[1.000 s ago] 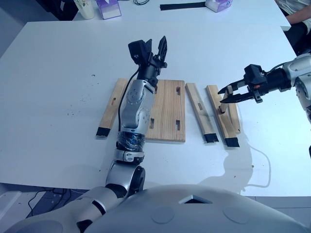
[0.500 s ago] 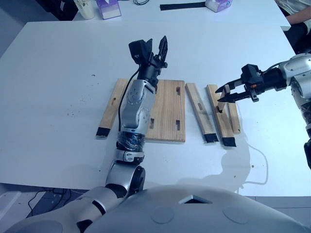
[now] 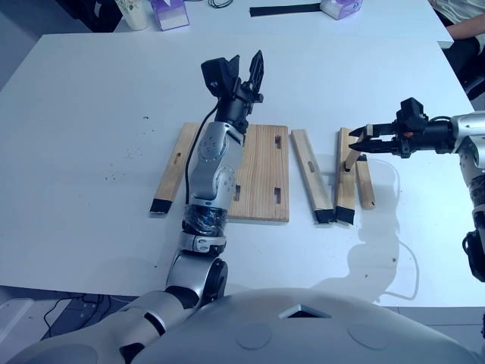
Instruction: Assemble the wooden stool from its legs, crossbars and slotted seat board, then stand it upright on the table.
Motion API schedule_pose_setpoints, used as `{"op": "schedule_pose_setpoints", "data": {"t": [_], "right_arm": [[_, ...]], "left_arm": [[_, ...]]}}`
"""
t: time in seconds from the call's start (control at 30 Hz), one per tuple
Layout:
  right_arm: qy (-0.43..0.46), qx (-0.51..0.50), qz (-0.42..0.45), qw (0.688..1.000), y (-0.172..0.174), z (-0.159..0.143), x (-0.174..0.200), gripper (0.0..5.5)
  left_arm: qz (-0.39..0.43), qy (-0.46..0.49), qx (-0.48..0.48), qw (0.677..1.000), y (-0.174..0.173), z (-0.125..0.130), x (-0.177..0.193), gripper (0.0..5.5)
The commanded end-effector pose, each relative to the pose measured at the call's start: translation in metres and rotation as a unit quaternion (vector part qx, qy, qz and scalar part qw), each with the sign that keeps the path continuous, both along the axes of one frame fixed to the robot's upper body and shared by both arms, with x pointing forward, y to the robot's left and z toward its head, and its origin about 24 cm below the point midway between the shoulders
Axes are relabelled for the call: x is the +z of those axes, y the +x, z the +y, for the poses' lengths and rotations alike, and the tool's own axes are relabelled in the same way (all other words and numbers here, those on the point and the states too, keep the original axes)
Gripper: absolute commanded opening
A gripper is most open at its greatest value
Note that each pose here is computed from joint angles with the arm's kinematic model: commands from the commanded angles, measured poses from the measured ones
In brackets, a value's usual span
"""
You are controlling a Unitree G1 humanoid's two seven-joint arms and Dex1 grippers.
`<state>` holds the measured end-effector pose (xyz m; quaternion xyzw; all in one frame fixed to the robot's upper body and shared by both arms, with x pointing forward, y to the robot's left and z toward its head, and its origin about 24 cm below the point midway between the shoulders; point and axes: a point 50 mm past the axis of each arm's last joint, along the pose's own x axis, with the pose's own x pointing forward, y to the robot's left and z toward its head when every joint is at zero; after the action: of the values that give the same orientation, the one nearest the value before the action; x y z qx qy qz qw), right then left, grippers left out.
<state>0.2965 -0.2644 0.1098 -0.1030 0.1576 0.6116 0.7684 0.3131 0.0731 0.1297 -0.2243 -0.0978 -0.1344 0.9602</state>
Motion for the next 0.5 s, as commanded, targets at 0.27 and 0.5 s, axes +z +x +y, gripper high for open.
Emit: {"op": "schedule_pose_setpoints", "data": {"t": [0.27, 0.5], "right_arm": [[-0.051, -0.019, 0.064, 0.997, -0.031, -0.004, -0.046, 1.31], [-0.030, -0.044, 0.066, 0.996, -0.027, -0.005, -0.045, 1.31]], "left_arm": [[0.010, -0.021, 0.017, 1.000, -0.007, -0.005, -0.006, 2.65], [0.011, -0.022, 0.022, 0.999, -0.008, -0.003, -0.006, 2.65]]}}
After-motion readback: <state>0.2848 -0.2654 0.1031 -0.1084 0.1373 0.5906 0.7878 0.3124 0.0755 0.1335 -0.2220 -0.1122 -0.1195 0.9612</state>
